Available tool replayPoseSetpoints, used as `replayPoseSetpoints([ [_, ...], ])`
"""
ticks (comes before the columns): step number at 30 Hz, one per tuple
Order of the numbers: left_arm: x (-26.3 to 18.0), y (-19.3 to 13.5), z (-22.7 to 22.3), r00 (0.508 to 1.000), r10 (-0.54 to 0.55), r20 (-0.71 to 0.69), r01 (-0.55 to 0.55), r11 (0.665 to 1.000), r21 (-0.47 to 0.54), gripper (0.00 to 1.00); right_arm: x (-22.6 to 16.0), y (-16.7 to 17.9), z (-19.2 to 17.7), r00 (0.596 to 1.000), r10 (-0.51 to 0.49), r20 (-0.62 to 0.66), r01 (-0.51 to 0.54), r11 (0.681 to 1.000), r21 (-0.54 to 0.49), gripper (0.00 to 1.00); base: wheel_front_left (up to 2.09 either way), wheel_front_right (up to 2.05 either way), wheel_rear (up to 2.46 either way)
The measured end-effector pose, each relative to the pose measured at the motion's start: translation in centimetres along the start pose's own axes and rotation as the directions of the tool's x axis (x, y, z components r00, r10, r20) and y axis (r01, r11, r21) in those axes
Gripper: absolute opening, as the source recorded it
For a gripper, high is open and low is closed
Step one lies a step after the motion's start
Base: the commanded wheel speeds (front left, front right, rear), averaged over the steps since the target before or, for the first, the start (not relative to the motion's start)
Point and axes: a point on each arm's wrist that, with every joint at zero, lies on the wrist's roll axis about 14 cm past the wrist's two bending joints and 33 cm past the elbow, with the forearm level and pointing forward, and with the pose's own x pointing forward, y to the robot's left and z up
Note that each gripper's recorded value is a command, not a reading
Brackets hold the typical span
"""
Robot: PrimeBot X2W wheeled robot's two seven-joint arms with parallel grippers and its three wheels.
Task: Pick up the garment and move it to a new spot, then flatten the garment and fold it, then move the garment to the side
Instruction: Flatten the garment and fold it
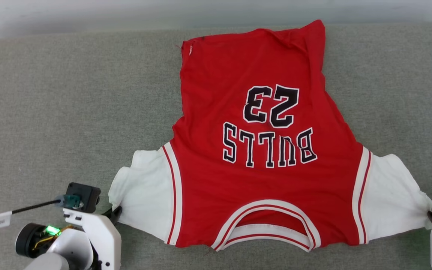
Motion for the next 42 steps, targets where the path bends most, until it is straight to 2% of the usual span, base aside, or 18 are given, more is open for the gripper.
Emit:
replayPoseSetpoints([
  [6,-2.2,-0.5,0.9,0.995,0.005,0.095,-0.002,1.000,-0.023,0.00,-1.4,0.1,1.7,0.996,0.026,0.090,-0.029,0.999,0.031,0.00,0.00,0.00,0.00],
  [10,-4.9,-0.2,3.8,0.973,0.025,0.229,-0.019,0.999,-0.031,0.00,-3.3,0.2,4.0,0.981,0.049,0.190,-0.058,0.998,0.040,0.00,0.00,0.00,0.00],
  [13,-7.5,0.0,6.1,0.944,0.043,0.329,-0.040,0.999,-0.014,0.00,-5.4,-0.2,6.7,0.955,0.057,0.291,-0.070,0.997,0.033,0.00,0.00,0.00,0.00],
  [16,-10.5,0.4,9.0,0.895,0.058,0.441,-0.076,0.997,0.024,0.00,-8.2,-0.5,10.2,0.902,0.083,0.425,-0.118,0.991,0.057,0.00,0.00,0.00,0.00],
  [19,-13.7,0.3,11.7,0.840,0.057,0.540,-0.110,0.992,0.065,0.00,-10.9,-1.8,12.7,0.857,0.068,0.511,-0.103,0.994,0.040,0.00,0.00,0.00,0.00],
  [22,-17.0,0.4,14.4,0.768,0.053,0.638,-0.149,0.984,0.098,0.00,-14.1,-2.0,15.5,0.789,0.087,0.608,-0.128,0.991,0.024,0.00,0.00,0.00,0.00],
  [27,-23.2,0.5,20.3,0.600,0.036,0.799,-0.252,0.957,0.146,0.00,-19.7,-2.6,19.9,0.661,0.101,0.743,-0.144,0.990,-0.007,0.00,0.00,0.00,0.00],
  [31,-27.1,-0.3,23.9,0.477,-0.008,0.879,-0.274,0.949,0.157,0.00,-22.8,-2.5,22.8,0.578,0.127,0.806,-0.170,0.985,-0.033,0.00,0.00,0.00,0.00],
  [36,-30.9,-0.2,27.9,0.347,-0.034,0.937,-0.327,0.932,0.155,0.00,-24.9,-2.0,25.9,0.516,0.154,0.843,-0.180,0.981,-0.069,0.00,0.00,0.00,0.00],
  [40,-32.4,0.3,30.7,0.277,-0.049,0.960,-0.347,0.926,0.147,0.00,-25.4,-1.7,28.1,0.485,0.168,0.858,-0.182,0.979,-0.089,0.00,0.00,0.00,0.00],
  [42,-32.4,0.6,31.9,0.260,-0.052,0.964,-0.355,0.924,0.145,0.00,-25.4,-1.6,29.2,0.475,0.172,0.863,-0.174,0.980,-0.100,0.00,0.00,0.00,0.00],
])
